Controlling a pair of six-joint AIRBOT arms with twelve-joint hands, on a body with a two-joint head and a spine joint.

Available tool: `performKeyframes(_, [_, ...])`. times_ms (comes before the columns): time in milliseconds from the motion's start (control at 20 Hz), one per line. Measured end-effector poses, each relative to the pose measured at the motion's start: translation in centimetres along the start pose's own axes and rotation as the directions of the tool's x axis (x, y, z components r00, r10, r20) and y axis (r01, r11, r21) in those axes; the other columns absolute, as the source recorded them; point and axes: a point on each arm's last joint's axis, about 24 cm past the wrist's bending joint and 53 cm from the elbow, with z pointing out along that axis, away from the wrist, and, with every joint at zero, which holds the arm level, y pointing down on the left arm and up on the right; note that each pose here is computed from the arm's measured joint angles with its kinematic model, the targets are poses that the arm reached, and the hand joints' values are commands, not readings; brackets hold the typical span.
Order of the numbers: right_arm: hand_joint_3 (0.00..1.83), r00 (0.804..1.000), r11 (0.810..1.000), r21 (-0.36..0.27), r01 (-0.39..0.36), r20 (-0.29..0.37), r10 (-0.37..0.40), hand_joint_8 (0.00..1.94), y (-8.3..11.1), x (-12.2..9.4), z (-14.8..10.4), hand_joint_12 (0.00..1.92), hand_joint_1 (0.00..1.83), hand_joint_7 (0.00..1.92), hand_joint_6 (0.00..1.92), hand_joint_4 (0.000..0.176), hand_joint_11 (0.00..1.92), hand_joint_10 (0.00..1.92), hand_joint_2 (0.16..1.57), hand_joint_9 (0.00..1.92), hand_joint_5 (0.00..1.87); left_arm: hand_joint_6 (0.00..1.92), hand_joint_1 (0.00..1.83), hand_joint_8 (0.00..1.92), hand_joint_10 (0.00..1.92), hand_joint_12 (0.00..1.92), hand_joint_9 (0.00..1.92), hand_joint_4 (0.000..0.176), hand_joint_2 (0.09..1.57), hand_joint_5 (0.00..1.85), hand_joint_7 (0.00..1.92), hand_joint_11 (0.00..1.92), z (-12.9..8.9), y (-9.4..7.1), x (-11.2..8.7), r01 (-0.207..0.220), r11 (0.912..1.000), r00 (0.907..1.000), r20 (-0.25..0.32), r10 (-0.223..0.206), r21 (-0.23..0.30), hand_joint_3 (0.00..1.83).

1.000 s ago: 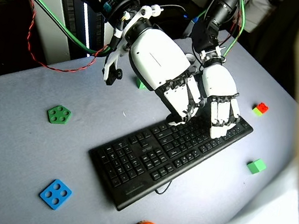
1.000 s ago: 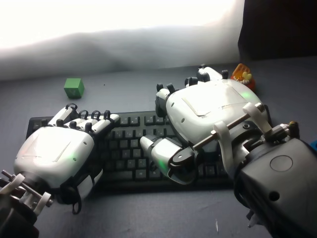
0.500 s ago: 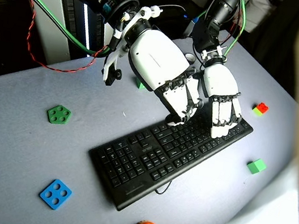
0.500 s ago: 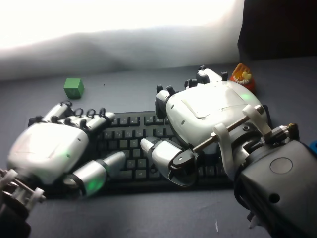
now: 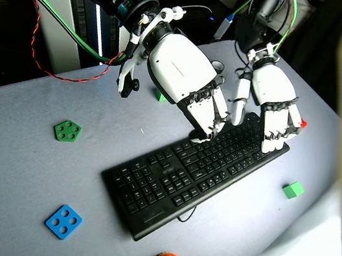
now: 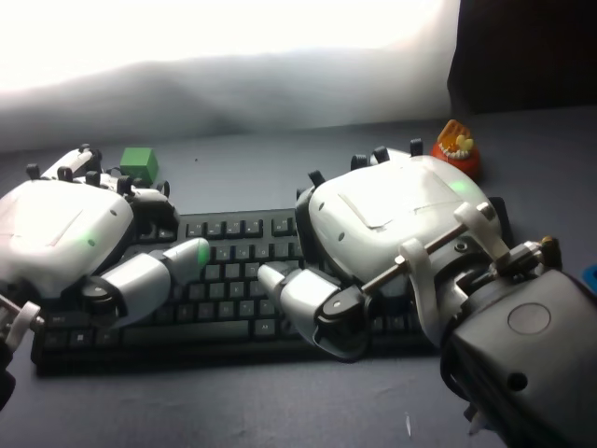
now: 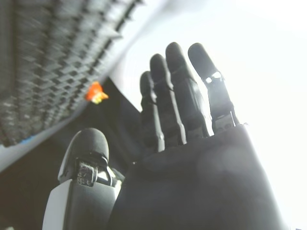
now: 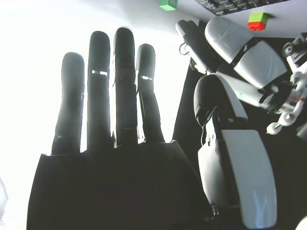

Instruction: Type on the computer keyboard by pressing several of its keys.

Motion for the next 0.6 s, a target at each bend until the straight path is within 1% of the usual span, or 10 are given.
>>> performKeyframes(50, [0.02, 1.0, 1.0, 0.003, 0.0, -0.003, 0.0, 1.59, -0.1, 0.1, 0.0, 1.92, 0.08, 1.19, 1.56, 0.0, 0.89, 1.9, 1.38, 1.1, 1.04, 1.51, 0.08, 1.75, 1.9, 1.92, 0.82, 0.0, 1.45, 0.81, 0.87, 0.65, -0.1, -0.4, -0.2, 0.005, 1.0, 1.0, -0.003, -0.005, 0.004, 0.01])
performKeyframes(100, [0.02, 1.0, 1.0, 0.001, 0.001, -0.002, -0.001, 1.72, -0.1, 0.1, 0.0, 1.92, 0.06, 1.23, 1.64, 0.0, 1.04, 1.92, 1.41, 1.19, 1.09, 1.57, 0.13, 1.76, 1.92, 1.92, 0.97, 0.0, 1.45, 0.89, 1.02, 0.78, -0.2, -0.6, -0.5, 0.004, 1.0, 1.0, -0.005, -0.004, 0.007, 0.0])
performKeyframes(150, [0.02, 1.0, 1.0, 0.001, 0.001, -0.001, -0.001, 1.79, 0.0, 0.0, 0.0, 1.92, 0.08, 1.23, 1.68, 0.0, 1.11, 1.92, 1.43, 1.22, 1.09, 1.48, 0.14, 1.69, 1.91, 1.92, 1.03, 0.0, 1.46, 0.93, 1.09, 0.84, -0.3, -0.8, -0.6, 0.004, 1.0, 0.9999, -0.009, -0.004, 0.007, 0.01])
performKeyframes(200, [0.02, 1.0, 1.0, 0.001, 0.001, -0.001, -0.001, 1.83, 0.0, 0.0, 0.0, 1.92, 0.17, 1.22, 1.69, 0.0, 1.2, 1.92, 1.46, 1.24, 1.07, 1.64, 0.23, 1.7, 1.91, 1.92, 1.1, 0.0, 1.47, 0.98, 1.16, 0.92, -0.5, -0.9, -0.7, 0.003, 1.0, 0.9999, -0.015, -0.003, 0.008, 0.0])
performKeyframes(250, [0.02, 1.0, 1.0, 0.001, 0.001, -0.001, -0.001, 1.87, 0.0, 0.0, 0.0, 1.92, 0.24, 1.21, 1.72, 0.0, 1.27, 1.92, 1.49, 1.25, 1.06, 1.72, 0.34, 1.73, 1.92, 1.92, 1.12, 0.0, 1.47, 1.0, 1.17, 0.96, -0.7, -1.0, -0.8, 0.003, 1.0, 0.9998, -0.021, -0.003, 0.006, 0.0])
performKeyframes(300, [0.02, 1.0, 1.0, 0.001, 0.002, -0.001, -0.002, 1.89, 0.0, 0.0, 0.0, 1.92, 0.31, 1.21, 1.77, 0.0, 1.3, 1.92, 1.5, 1.26, 1.05, 1.78, 0.39, 1.76, 1.92, 1.92, 1.13, 0.0, 1.48, 1.02, 1.18, 0.98, -0.9, -0.9, -0.8, -0.002, 1.0, 0.9996, -0.027, 0.002, 0.004, 0.0])
performKeyframes(350, [0.02, 1.0, 1.0, 0.0, 0.002, -0.001, -0.002, 1.93, 0.0, 0.1, 0.0, 1.92, 0.4, 1.19, 1.85, 0.0, 1.31, 1.92, 1.5, 1.26, 1.03, 1.81, 0.39, 1.77, 1.92, 1.92, 1.15, 0.0, 1.49, 1.02, 1.19, 0.98, -1.1, -0.9, -1.0, 0.0, 1.0, 0.9996, -0.029, 0.0, 0.0, 0.01])
performKeyframes(450, [0.0, 1.0, 1.0, 0.0, 0.002, -0.001, -0.002, 1.92, 0.0, 0.1, 0.0, 1.92, 0.52, 1.18, 1.9, 0.0, 1.32, 1.92, 1.49, 1.26, 1.02, 1.85, 0.41, 1.81, 1.92, 1.92, 1.16, 0.0, 1.5, 1.0, 1.19, 1.0, -1.4, -0.5, -1.2, -0.007, 0.9999, 0.9994, -0.033, 0.006, -0.01, 0.0])
performKeyframes(500, [0.0, 1.0, 1.0, 0.0, 0.003, -0.001, -0.003, 1.93, 0.0, 0.1, 0.0, 1.92, 0.56, 1.18, 1.9, 0.0, 1.32, 1.92, 1.48, 1.26, 1.02, 1.82, 0.43, 1.81, 1.92, 1.92, 1.15, 0.0, 1.5, 0.98, 1.18, 1.0, -1.4, -0.3, -1.6, -0.009, 0.9998, 0.9995, -0.03, 0.009, -0.015, 0.0])
performKeyframes(600, [0.0, 1.0, 1.0, -0.001, 0.009, -0.003, -0.009, 1.93, 0.0, 0.1, 0.0, 1.92, 0.54, 1.18, 1.92, 0.0, 1.31, 1.92, 1.49, 1.25, 1.01, 1.9, 0.42, 1.83, 1.92, 1.92, 1.15, 0.0, 1.5, 0.97, 1.17, 1.02, -1.4, 0.0, -2.1, -0.006, 0.9998, 0.9997, -0.025, 0.005, -0.018, 0.0])
